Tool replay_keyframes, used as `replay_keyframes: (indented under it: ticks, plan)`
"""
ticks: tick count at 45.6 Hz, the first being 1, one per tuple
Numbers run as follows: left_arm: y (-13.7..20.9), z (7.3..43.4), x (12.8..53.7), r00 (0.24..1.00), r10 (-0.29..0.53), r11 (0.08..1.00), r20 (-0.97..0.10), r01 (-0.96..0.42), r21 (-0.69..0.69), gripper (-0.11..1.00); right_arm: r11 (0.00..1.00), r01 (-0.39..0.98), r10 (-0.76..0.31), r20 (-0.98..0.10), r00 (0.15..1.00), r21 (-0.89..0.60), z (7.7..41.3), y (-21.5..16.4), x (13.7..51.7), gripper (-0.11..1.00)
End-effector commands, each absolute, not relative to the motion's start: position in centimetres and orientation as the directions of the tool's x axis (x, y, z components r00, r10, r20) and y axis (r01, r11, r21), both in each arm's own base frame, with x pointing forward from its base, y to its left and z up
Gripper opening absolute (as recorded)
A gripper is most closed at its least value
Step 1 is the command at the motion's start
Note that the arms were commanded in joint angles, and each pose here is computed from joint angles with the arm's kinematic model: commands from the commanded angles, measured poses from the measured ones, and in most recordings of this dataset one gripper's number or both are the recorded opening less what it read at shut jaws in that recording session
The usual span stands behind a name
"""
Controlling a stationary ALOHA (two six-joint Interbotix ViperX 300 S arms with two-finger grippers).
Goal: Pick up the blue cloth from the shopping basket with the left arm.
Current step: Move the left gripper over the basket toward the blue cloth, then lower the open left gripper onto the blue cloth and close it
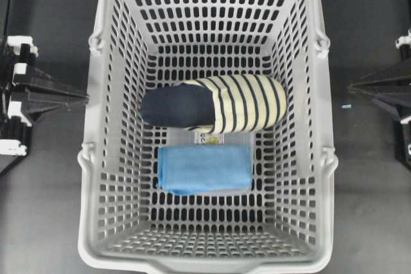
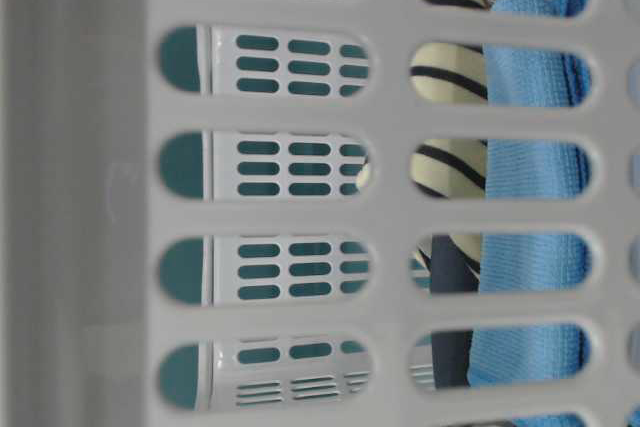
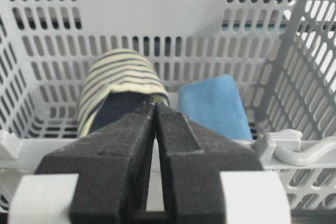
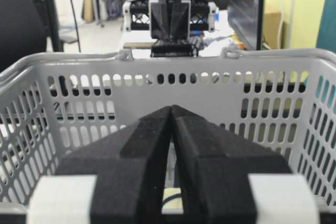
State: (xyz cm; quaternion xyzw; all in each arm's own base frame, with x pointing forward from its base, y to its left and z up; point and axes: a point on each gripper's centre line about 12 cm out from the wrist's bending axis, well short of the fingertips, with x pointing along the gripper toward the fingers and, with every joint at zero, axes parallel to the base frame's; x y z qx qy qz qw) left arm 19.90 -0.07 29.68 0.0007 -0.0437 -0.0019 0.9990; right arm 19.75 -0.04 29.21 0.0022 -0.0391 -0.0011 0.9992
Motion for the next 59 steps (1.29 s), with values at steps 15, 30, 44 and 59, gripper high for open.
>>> replay_keyframes:
  ticks: [15,30,44,59]
  plan:
    - [-0.9,37.4,23.0,0.996,-0.035,0.999,-0.086,0.036,0.002,0.00,1.000,0.007,-0.008,0.106,0.994,0.014,30.3,-0.1,20.0,0.01]
    - [-1.6,37.8,29.9,0.883,-0.031,0.999,-0.468,0.046,0.020,0.00,0.999,0.031,-0.033,0.109,0.994,0.015,30.4,-0.6,20.0,0.01]
    - [-2.6,37.0,36.2,0.794,-0.037,0.998,-0.606,0.058,0.015,0.00,0.997,0.043,-0.051,0.134,0.990,0.059,31.2,-1.0,20.0,0.68]
    - [-3.8,33.8,40.3,0.695,-0.040,0.998,-0.718,0.059,0.001,0.49,0.997,0.041,-0.050,0.147,0.988,0.065,31.4,-0.9,19.9,0.78]
